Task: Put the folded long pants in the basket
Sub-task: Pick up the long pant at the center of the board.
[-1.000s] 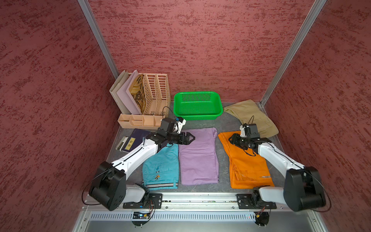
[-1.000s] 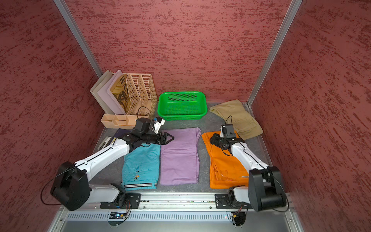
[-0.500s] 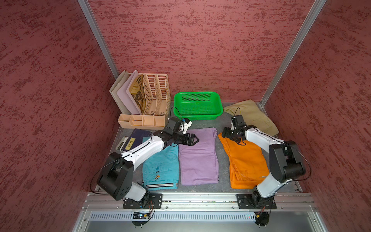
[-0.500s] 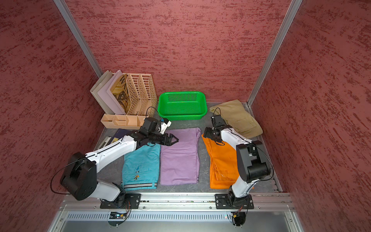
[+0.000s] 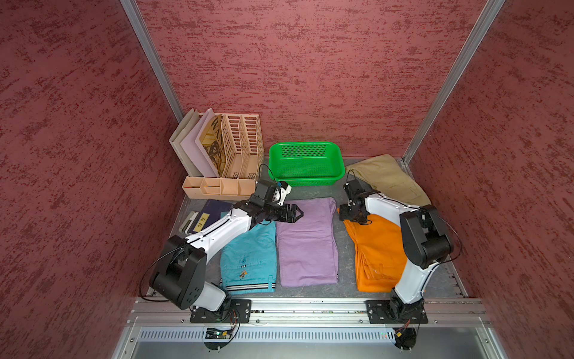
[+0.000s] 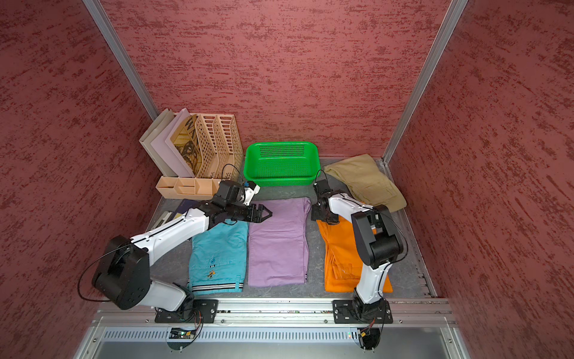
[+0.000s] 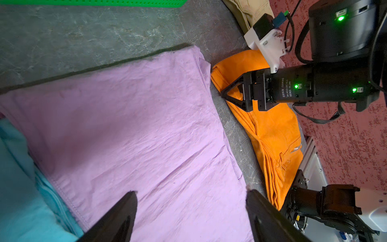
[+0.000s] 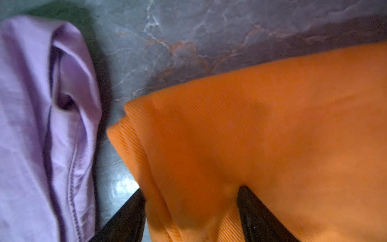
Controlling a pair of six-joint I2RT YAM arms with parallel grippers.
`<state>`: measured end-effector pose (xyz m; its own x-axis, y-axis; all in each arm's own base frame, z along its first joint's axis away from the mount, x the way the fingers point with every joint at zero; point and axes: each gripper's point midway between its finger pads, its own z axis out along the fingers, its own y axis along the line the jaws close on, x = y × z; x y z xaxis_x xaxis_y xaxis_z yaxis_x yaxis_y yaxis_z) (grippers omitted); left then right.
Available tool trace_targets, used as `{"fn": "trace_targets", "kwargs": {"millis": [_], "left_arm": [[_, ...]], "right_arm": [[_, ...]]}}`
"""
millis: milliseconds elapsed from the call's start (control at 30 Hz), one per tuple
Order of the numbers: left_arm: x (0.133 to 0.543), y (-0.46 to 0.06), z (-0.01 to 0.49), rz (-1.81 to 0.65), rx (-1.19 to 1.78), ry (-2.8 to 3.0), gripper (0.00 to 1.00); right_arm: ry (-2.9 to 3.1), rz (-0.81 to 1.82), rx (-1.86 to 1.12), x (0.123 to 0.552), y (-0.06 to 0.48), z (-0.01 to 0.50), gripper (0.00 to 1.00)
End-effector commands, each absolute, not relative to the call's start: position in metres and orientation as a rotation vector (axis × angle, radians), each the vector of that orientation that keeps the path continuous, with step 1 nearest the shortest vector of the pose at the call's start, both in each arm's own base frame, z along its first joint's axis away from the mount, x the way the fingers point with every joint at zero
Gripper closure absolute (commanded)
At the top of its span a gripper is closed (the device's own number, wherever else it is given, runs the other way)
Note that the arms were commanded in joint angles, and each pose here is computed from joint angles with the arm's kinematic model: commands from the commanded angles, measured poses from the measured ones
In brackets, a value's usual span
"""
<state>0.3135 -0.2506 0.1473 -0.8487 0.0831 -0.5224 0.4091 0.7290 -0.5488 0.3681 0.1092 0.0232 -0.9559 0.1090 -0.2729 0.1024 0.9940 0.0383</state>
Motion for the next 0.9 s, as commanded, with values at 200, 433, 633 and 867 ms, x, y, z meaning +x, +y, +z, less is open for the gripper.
{"fn": "trace_targets", "kwargs": {"millis": [200,433,633,867], "left_arm": [[0.311,-0.254,0.159,-1.003,0.387,2.423,0.14],[0.316,-0.280,0.172,-1.231,0.374,2.370,0.11],[0.339,-0.311,0.177,-1.432,0.295,2.385,0.11],[0.369,-0.349,0.179,-1.581,0.252,2.447,0.12]], "right_arm": [[2.763,0.080,0.109,0.372,0.109,0.037,0.75],[2.447,0.451,0.013,0.371,0.127,0.106,0.93],[2.225,0.671,-0.217,0.336,0.152,0.140,0.93],[1.938,0.916,-0.442,0.293,0.182,0.160,0.92]]}}
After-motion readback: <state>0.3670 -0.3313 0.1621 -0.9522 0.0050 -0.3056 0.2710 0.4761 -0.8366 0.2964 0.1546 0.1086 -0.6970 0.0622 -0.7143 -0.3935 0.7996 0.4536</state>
